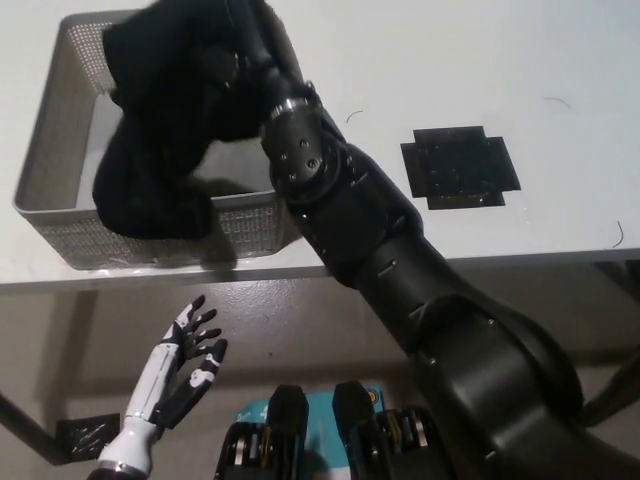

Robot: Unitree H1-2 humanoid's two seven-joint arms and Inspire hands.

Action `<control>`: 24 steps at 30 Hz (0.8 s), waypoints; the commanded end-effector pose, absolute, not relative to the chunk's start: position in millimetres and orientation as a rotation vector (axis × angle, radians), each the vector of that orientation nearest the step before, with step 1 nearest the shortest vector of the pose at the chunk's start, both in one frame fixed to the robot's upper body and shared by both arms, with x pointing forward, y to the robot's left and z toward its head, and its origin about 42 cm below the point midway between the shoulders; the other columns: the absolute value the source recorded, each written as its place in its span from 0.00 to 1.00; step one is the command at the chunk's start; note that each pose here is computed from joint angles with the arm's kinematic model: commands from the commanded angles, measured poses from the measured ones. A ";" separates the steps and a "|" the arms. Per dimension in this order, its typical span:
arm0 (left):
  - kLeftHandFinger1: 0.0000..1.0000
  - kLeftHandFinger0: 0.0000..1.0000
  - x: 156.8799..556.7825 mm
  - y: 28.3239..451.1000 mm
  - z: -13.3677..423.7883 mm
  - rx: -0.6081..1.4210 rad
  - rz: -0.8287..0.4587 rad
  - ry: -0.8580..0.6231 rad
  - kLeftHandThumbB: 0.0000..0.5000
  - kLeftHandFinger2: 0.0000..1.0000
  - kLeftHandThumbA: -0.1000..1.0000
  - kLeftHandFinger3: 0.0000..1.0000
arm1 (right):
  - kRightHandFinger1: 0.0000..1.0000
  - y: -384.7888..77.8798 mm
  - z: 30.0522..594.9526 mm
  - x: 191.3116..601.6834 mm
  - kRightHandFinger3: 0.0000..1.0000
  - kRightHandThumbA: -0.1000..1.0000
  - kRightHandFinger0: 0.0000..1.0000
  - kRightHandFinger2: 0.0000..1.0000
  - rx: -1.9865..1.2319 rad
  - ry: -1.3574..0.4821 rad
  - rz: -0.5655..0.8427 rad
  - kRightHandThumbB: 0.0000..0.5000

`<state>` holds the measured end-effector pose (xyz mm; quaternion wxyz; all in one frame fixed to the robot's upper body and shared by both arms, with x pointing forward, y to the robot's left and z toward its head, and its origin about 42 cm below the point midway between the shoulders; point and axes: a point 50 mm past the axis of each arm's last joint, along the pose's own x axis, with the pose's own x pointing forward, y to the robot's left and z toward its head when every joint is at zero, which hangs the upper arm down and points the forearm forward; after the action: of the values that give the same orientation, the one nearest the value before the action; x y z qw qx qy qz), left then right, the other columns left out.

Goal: Use the right hand to pick up a t shirt on the right hand side and place it into a contianer on the left side

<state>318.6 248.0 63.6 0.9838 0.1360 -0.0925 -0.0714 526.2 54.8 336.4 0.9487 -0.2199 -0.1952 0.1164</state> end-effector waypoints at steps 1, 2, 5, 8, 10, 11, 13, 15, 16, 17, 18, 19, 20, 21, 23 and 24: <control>0.81 0.75 321.8 242.0 73.6 0.278 -0.140 -0.247 0.55 0.88 0.68 1.00 | 0.60 72.5 381.4 524.9 0.78 0.08 0.45 0.69 -0.457 -0.503 0.257 0.67; 0.81 0.75 321.5 241.5 74.7 0.275 -0.143 -0.247 0.57 0.88 0.68 1.00 | 1.00 73.5 376.9 527.4 1.00 0.41 0.92 1.00 -0.538 -0.447 0.352 0.82; 0.80 0.74 322.1 242.5 75.7 0.282 -0.148 -0.239 0.60 0.88 0.68 1.00 | 1.00 71.0 369.8 528.4 1.00 0.55 1.00 1.00 -0.559 -0.443 0.392 1.00; 0.78 0.71 323.7 242.3 74.8 0.270 -0.152 -0.239 0.63 0.86 0.68 1.00 | 1.00 70.6 368.5 527.7 1.00 0.59 1.00 1.00 -0.610 -0.471 0.406 0.96; 0.78 0.72 321.9 244.0 72.8 0.274 -0.146 -0.233 0.59 0.86 0.65 1.00 | 1.00 72.7 368.8 526.7 1.00 0.61 1.00 1.00 -0.633 -0.473 0.417 0.97; 0.78 0.72 321.5 244.1 72.6 0.279 -0.143 -0.229 0.58 0.86 0.65 1.00 | 1.00 73.2 369.6 526.7 1.00 0.61 1.00 1.00 -0.640 -0.470 0.419 0.97; 0.79 0.73 319.7 244.5 71.7 0.273 -0.140 -0.227 0.57 0.87 0.64 1.00 | 1.00 73.9 372.5 526.7 1.00 0.63 1.00 1.00 -0.653 -0.460 0.429 0.97; 0.80 0.73 318.9 245.6 72.0 0.277 -0.139 -0.225 0.58 0.87 0.64 1.00 | 1.00 73.9 374.4 526.9 1.00 0.63 1.00 1.00 -0.671 -0.461 0.433 0.96; 0.80 0.73 318.8 245.4 72.2 0.279 -0.140 -0.225 0.57 0.87 0.64 1.00 | 1.00 73.0 375.7 527.6 1.00 0.62 1.00 1.00 -0.675 -0.454 0.437 0.99; 0.80 0.74 318.8 245.4 72.2 0.279 -0.141 -0.225 0.57 0.87 0.64 1.00 | 1.00 72.8 376.1 527.8 1.00 0.62 1.00 1.00 -0.675 -0.450 0.438 0.99; 0.80 0.74 318.6 245.0 71.8 0.277 -0.144 -0.225 0.58 0.87 0.65 1.00 | 1.00 70.8 375.9 528.8 1.00 0.61 1.00 1.00 -0.677 -0.449 0.441 1.00; 0.80 0.74 318.0 243.7 71.3 0.274 -0.145 -0.223 0.58 0.87 0.64 1.00 | 1.00 68.8 375.5 529.9 1.00 0.62 1.00 1.00 -0.681 -0.435 0.445 1.00; 0.80 0.75 317.8 242.9 71.1 0.271 -0.145 -0.219 0.61 0.87 0.65 1.00 | 1.00 67.1 376.0 531.4 1.00 0.65 1.00 1.00 -0.696 -0.416 0.446 1.00; 0.81 0.75 318.1 242.6 70.9 0.272 -0.145 -0.215 0.62 0.88 0.67 1.00 | 1.00 64.8 377.4 533.5 1.00 0.68 1.00 1.00 -0.724 -0.397 0.445 1.00; 0.79 0.73 318.0 240.8 70.0 0.267 -0.148 -0.221 0.63 0.87 0.67 1.00 | 1.00 60.6 379.0 535.9 1.00 0.67 1.00 1.00 -0.733 -0.390 0.450 1.00; 0.79 0.73 318.2 240.7 70.1 0.268 -0.149 -0.222 0.63 0.87 0.67 1.00 | 1.00 59.4 379.8 536.5 1.00 0.67 1.00 1.00 -0.736 -0.389 0.450 1.00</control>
<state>316.5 242.6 62.5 0.9842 0.1325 -0.0911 -0.0738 531.6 54.3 327.4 0.9065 -0.3327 -0.1535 0.2097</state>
